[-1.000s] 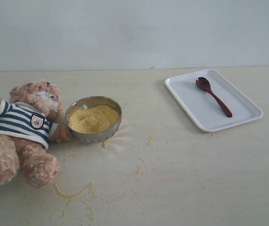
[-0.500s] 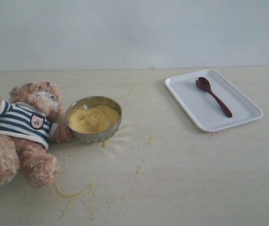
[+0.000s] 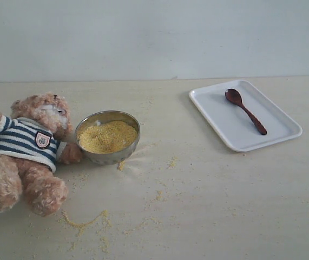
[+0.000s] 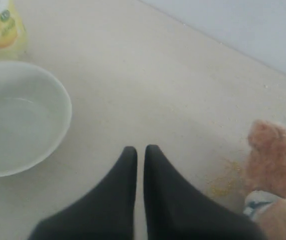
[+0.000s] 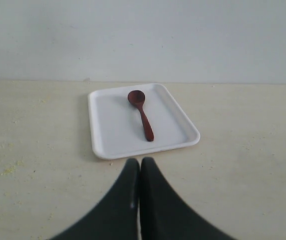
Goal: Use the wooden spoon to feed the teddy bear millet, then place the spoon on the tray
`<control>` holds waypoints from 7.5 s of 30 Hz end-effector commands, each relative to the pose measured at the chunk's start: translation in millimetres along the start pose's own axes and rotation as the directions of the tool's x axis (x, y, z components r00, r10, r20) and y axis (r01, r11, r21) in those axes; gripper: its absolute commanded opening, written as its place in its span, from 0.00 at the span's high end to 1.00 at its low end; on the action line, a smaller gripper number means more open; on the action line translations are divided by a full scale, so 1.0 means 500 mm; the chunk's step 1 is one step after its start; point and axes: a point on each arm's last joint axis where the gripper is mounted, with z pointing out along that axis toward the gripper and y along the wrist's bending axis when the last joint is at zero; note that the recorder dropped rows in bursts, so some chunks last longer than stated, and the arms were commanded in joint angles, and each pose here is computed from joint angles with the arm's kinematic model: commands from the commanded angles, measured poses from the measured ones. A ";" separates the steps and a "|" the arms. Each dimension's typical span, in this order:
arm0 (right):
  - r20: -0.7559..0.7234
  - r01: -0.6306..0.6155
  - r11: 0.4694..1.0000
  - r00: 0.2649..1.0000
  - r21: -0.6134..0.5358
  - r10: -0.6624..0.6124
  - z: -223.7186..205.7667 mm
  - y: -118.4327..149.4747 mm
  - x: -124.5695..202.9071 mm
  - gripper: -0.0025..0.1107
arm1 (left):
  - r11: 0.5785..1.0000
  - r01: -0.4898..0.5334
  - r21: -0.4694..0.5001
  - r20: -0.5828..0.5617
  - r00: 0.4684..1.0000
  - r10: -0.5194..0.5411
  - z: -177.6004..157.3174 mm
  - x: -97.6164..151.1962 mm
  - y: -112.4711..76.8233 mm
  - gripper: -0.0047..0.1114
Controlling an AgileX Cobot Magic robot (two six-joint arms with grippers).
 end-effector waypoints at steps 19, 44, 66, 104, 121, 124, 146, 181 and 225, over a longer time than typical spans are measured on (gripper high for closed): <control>0.016 -0.002 1.000 1.000 0.004 0.001 0.000 -0.001 -0.003 0.98 | 0.966 -0.156 0.207 0.415 0.908 0.057 -0.260 -0.073 -0.091 0.92; 0.016 -0.002 1.000 1.000 0.004 0.002 0.000 -0.001 -0.003 0.98 | 0.840 -0.346 0.417 0.735 0.673 -0.088 -0.543 -0.056 -0.078 0.92; 0.023 0.009 1.000 1.000 0.007 -0.009 -0.001 -0.001 -0.004 0.98 | 0.768 -0.538 0.346 0.730 0.669 0.140 -0.486 0.011 -0.088 0.92; 0.023 0.008 1.000 1.000 0.007 -0.008 -0.001 -0.001 -0.004 0.98 | 0.760 -0.635 0.141 0.744 0.574 0.342 -0.402 0.112 -0.048 0.92; 0.023 0.008 1.000 1.000 0.007 -0.008 -0.001 -0.001 -0.004 0.98 | 0.800 -0.561 0.211 0.616 0.712 0.337 -0.334 0.193 -0.023 0.92; 0.023 0.010 1.000 1.000 0.007 -0.010 -0.001 -0.001 -0.004 0.98 | 0.800 -0.561 0.211 0.611 0.715 0.340 -0.334 0.193 -0.023 0.92; 0.023 0.008 1.000 1.000 0.007 -0.008 -0.001 -0.001 -0.004 0.98 | 0.922 -0.296 0.251 0.413 0.894 0.174 -0.335 0.226 0.017 0.92; 0.022 0.007 1.000 1.000 0.006 -0.007 -0.001 -0.001 -0.004 0.98 | 0.965 -0.123 0.233 0.220 0.973 0.071 -0.307 0.343 0.065 0.92; -0.102 0.096 0.976 0.992 0.196 -0.077 -0.025 -0.023 0.028 0.98 | 0.964 -0.126 0.234 0.225 0.972 0.072 -0.308 0.342 0.065 0.92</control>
